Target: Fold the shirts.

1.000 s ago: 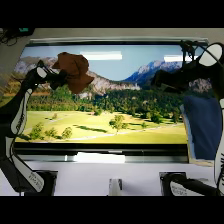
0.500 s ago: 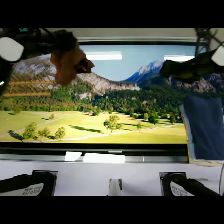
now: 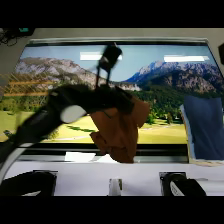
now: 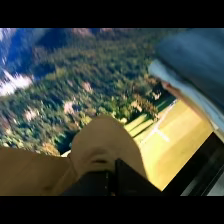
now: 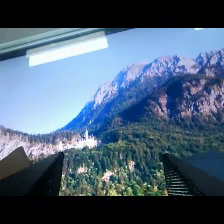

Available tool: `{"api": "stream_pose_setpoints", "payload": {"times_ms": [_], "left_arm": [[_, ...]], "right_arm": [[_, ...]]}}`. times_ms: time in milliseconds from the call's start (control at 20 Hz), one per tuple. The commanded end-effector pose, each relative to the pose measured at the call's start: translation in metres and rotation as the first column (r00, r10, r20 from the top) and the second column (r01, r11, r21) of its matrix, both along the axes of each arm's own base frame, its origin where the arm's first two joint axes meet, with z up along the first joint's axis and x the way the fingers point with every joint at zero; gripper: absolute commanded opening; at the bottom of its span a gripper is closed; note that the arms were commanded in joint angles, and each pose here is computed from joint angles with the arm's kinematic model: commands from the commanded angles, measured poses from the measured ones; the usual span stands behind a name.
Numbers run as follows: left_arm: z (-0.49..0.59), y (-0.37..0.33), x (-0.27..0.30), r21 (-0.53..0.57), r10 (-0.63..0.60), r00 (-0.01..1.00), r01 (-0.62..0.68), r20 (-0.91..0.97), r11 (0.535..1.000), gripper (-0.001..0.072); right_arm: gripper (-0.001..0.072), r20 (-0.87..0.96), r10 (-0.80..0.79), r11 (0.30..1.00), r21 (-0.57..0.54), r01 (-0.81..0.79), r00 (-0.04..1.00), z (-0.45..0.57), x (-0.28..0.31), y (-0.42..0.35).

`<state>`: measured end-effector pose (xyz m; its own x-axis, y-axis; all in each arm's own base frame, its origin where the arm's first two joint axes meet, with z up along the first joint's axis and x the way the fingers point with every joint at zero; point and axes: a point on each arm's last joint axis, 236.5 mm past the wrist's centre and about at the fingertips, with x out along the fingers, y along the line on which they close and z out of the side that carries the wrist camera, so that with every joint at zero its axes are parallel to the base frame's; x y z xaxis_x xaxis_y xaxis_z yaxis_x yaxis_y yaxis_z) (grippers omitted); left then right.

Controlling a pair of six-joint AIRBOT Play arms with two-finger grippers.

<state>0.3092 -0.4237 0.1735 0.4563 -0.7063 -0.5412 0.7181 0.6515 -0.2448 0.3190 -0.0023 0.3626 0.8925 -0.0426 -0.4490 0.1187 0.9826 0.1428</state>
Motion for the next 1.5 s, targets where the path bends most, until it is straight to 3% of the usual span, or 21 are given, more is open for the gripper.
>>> {"api": "stream_pose_setpoints", "payload": {"times_ms": [0, 50, 100, 200, 350, 400, 450, 550, 650, 800, 900, 1050, 1300, 1350, 1400, 1450], "left_arm": [[-0.102, -0.021, -0.014, 0.084, 0.079, 0.974, -0.063, -0.214, 0.995, 0.0287], [-0.114, -0.016, -0.016, 0.108, 0.113, 0.958, -0.088, -0.263, 0.990, 0.0564], [-0.120, -0.005, -0.017, 0.146, 0.148, 0.942, -0.108, -0.303, 0.983, 0.0720], [-0.125, 0.047, -0.015, 0.322, 0.223, 0.915, -0.110, -0.337, 0.940, 0.0720], [-0.118, 0.165, -0.014, 0.628, 0.338, 0.894, -0.085, -0.295, 0.774, 0.0707], [-0.117, 0.199, -0.018, 0.682, 0.387, 0.875, -0.095, -0.290, 0.725, 0.0643], [-0.120, 0.217, -0.027, 0.692, 0.416, 0.856, -0.099, -0.308, 0.715, 0.0533], [-0.146, 0.233, -0.060, 0.662, 0.458, 0.796, -0.098, -0.396, 0.743, 0.0515], [-0.183, 0.221, -0.100, 0.578, 0.471, 0.699, -0.101, -0.538, 0.810, 0.0714], [-0.224, 0.169, -0.140, 0.356, 0.405, 0.506, -0.195, -0.762, 0.914, 0.0720], [-0.235, 0.147, -0.130, 0.250, 0.386, 0.430, -0.339, -0.816, 0.907, 0.0720], [-0.242, 0.136, -0.108, 0.194, 0.390, 0.394, -0.451, -0.833, 0.871, 0.0716], [-0.263, 0.121, -0.120, 0.211, 0.376, 0.362, -0.419, -0.853, 0.883, 0.0707], [-0.268, 0.121, -0.122, 0.226, 0.385, 0.348, -0.418, -0.855, 0.880, 0.0677], [-0.272, 0.122, -0.123, 0.236, 0.391, 0.342, -0.416, -0.855, 0.878, 0.0538], [-0.275, 0.123, -0.121, 0.240, 0.396, 0.340, -0.419, -0.853, 0.876, 0.0434]], "right_arm": [[0.0660, -0.110, -0.030, 1.000, -0.009, 0.029, 0.994, -0.018, -0.036, -0.008], [0.0659, -0.170, -0.024, 0.999, -0.026, 0.020, 0.985, -0.032, -0.039, -0.009], [0.0659, -0.237, -0.016, 0.999, -0.041, 0.006, 0.971, -0.049, -0.041, -0.008], [0.0658, -0.356, 0.013, 0.998, -0.053, -0.034, 0.934, -0.082, -0.039, -0.003], [0.0602, -0.492, 0.099, 0.993, -0.009, -0.119, 0.865, -0.139, -0.023, 0.018], [0.0603, -0.523, 0.138, 0.989, 0.032, -0.142, 0.841, -0.161, -0.015, 0.029], [0.0604, -0.546, 0.178, 0.984, 0.078, -0.162, 0.819, -0.183, -0.009, 0.041], [0.0612, -0.600, 0.282, 0.959, 0.182, -0.215, 0.748, -0.229, -0.003, 0.069], [0.0621, -0.642, 0.379, 0.925, 0.281, -0.256, 0.666, -0.269, -0.004, 0.093], [0.0622, -0.673, 0.477, 0.878, 0.392, -0.275, 0.565, -0.309, -0.006, 0.118], [0.0621, -0.701, 0.482, 0.875, 0.410, -0.256, 0.525, -0.326, -0.006, 0.120], [0.0621, -0.718, 0.480, 0.877, 0.415, -0.243, 0.504, -0.336, -0.005, 0.120], [0.0623, -0.719, 0.476, 0.879, 0.412, -0.240, 0.507, -0.339, -0.002, 0.119], [0.0637, -0.725, 0.474, 0.880, 0.410, -0.240, 0.500, -0.342, -0.002, 0.118], [0.0682, -0.734, 0.473, 0.881, 0.412, -0.234, 0.488, -0.348, -0.002, 0.118], [0.0682, -0.744, 0.473, 0.881, 0.417, -0.225, 0.472, -0.354, -0.002, 0.118]]}}
